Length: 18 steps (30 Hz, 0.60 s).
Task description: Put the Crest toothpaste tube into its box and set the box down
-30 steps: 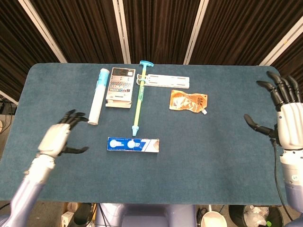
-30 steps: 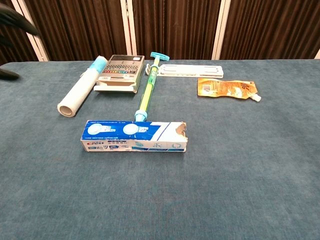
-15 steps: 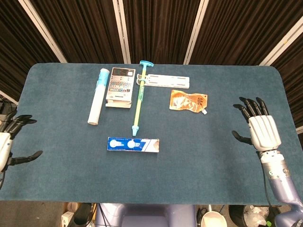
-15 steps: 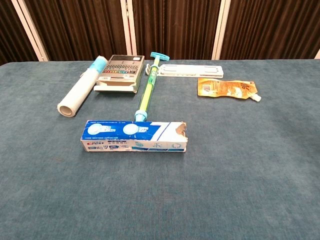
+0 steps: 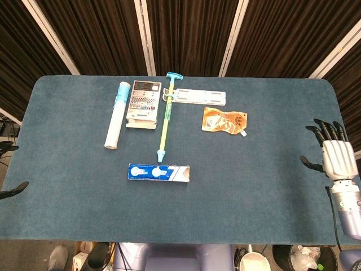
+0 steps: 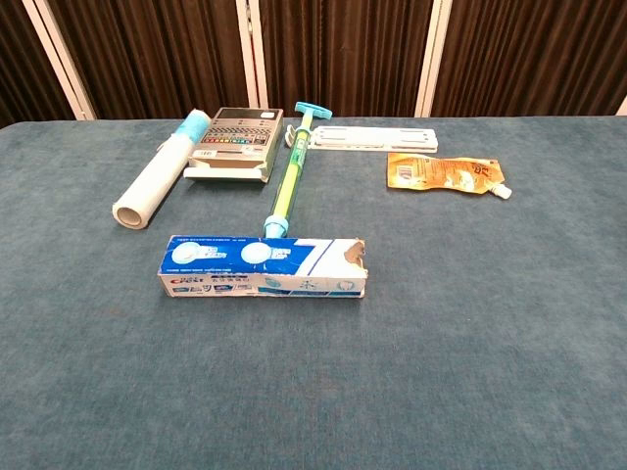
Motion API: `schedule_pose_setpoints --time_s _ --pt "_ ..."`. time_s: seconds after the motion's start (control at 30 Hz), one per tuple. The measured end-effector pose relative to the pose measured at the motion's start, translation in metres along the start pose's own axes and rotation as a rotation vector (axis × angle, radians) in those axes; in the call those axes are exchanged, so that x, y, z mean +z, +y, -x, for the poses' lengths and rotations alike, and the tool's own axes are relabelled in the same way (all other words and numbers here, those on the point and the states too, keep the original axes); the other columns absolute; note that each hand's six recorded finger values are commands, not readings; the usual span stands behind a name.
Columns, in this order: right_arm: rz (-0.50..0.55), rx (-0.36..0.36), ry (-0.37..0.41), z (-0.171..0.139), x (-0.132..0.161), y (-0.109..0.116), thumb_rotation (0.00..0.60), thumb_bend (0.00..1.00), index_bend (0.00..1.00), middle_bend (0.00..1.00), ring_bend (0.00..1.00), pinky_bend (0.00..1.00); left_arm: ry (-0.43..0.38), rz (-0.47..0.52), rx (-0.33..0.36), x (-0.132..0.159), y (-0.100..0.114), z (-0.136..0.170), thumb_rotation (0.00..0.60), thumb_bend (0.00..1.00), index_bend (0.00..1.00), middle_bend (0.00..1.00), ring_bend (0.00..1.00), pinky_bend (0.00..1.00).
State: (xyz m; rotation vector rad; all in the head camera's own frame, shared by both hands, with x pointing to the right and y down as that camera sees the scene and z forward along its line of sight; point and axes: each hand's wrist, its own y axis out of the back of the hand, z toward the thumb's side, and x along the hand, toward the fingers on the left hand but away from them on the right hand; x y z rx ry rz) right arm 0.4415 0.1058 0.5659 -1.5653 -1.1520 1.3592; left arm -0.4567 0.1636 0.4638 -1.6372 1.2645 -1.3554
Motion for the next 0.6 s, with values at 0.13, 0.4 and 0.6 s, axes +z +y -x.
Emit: schedule_pose_setpoints --time_s 0.13,0.4,0.6 --pt "-0.026 0.001 -0.016 -0.002 -0.012 0.001 0.600 0.22 0.23 0.12 0.11 0.00 0.004 -0.037 0.020 -0.001 0.003 0.003 0.600 0.15 0.25 0.19 0.00 0.17" --pt "-0.043 0.016 -0.035 -0.006 -0.022 0.008 0.600 0.22 0.23 0.12 0.11 0.00 0.071 -0.083 0.029 -0.015 0.004 0.014 0.600 0.15 0.25 0.18 0.00 0.17" --pt "-0.029 0.036 -0.033 -0.007 -0.024 0.006 0.600 0.22 0.23 0.12 0.11 0.00 0.077 -0.061 0.006 -0.013 0.003 0.010 0.600 0.15 0.25 0.19 0.00 0.17"
